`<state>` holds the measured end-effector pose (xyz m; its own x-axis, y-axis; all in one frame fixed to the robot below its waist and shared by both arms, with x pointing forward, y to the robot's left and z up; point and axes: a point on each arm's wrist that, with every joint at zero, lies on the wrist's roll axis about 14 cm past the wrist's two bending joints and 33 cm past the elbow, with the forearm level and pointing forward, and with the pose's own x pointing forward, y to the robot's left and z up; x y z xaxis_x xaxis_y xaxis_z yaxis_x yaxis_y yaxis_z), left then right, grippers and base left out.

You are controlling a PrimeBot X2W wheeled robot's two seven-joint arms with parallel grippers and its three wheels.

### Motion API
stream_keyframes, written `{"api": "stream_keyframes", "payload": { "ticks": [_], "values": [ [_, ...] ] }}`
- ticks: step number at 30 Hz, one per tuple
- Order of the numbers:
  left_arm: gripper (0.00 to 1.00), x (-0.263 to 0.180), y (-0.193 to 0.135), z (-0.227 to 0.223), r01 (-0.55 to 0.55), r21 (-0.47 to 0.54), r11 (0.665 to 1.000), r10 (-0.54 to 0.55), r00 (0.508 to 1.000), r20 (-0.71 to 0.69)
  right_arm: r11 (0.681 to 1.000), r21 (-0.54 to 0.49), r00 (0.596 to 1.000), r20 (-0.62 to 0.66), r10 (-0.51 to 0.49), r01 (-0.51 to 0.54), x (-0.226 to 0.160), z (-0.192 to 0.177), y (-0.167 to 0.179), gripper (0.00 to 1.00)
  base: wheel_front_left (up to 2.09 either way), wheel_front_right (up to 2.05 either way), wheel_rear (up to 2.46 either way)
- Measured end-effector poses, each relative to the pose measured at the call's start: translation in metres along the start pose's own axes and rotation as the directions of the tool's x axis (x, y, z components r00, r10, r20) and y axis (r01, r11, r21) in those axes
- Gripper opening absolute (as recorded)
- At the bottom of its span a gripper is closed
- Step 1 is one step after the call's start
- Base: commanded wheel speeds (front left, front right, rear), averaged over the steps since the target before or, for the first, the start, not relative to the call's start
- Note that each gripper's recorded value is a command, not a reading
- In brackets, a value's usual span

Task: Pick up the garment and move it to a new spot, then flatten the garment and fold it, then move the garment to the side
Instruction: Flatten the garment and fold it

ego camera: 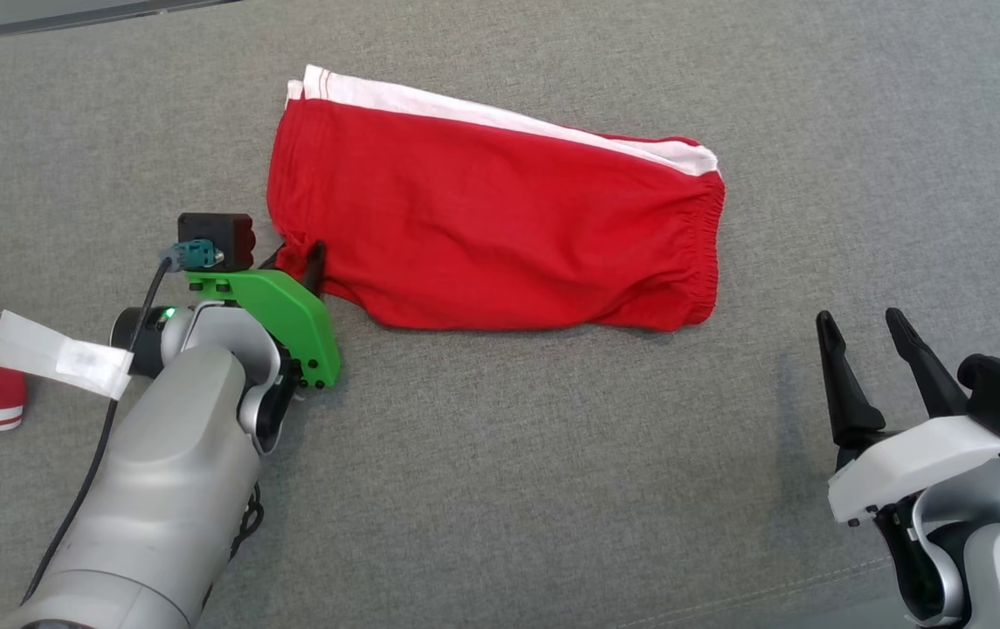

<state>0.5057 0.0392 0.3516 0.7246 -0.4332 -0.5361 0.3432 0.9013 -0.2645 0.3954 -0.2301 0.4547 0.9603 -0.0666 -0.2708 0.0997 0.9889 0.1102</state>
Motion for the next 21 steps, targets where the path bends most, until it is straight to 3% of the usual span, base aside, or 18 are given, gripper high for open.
{"api": "stream_keyframes", "payload": {
  "ticks": [2, 4, 5, 13, 21],
  "values": [
    [0.39, 0.000, -0.001, 0.000, 0.002, 0.001, 1.000, -0.002, 1.000, 0.001, 1.000, 0.000, 1.000, 0.002, 0.002, -0.002, 0.000, 0.001, 0.001, 1.00, 0.00, 0.00, 0.00],
    [0.26, 0.000, -0.001, -0.001, 0.000, 0.004, 1.000, 0.000, 1.000, 0.004, 1.000, 0.000, 1.000, 0.000, 0.006, -0.006, 0.001, 0.000, 0.002, 1.00, 0.00, 0.00, 0.00],
    [0.00, 0.000, -0.001, -0.001, -0.003, 0.008, 1.000, 0.003, 1.000, 0.008, 1.000, -0.001, 1.000, 0.000, 0.006, -0.006, 0.001, 0.000, 0.002, 1.00, 0.00, 0.00, 0.00],
    [0.00, -0.003, 0.003, 0.003, -0.030, 0.010, 1.000, 0.029, 0.999, 0.040, 1.000, -0.003, 1.000, 0.001, 0.011, -0.011, 0.000, 0.002, 0.004, 1.00, 0.00, 0.00, 0.00],
    [0.00, -0.029, 0.006, -0.012, -0.056, -0.067, 0.996, 0.062, 0.995, 0.081, 0.999, 0.000, 0.999, 0.017, 0.038, -0.038, -0.004, 0.009, 0.013, 1.00, 0.00, 0.00, 0.00]
  ]
}}
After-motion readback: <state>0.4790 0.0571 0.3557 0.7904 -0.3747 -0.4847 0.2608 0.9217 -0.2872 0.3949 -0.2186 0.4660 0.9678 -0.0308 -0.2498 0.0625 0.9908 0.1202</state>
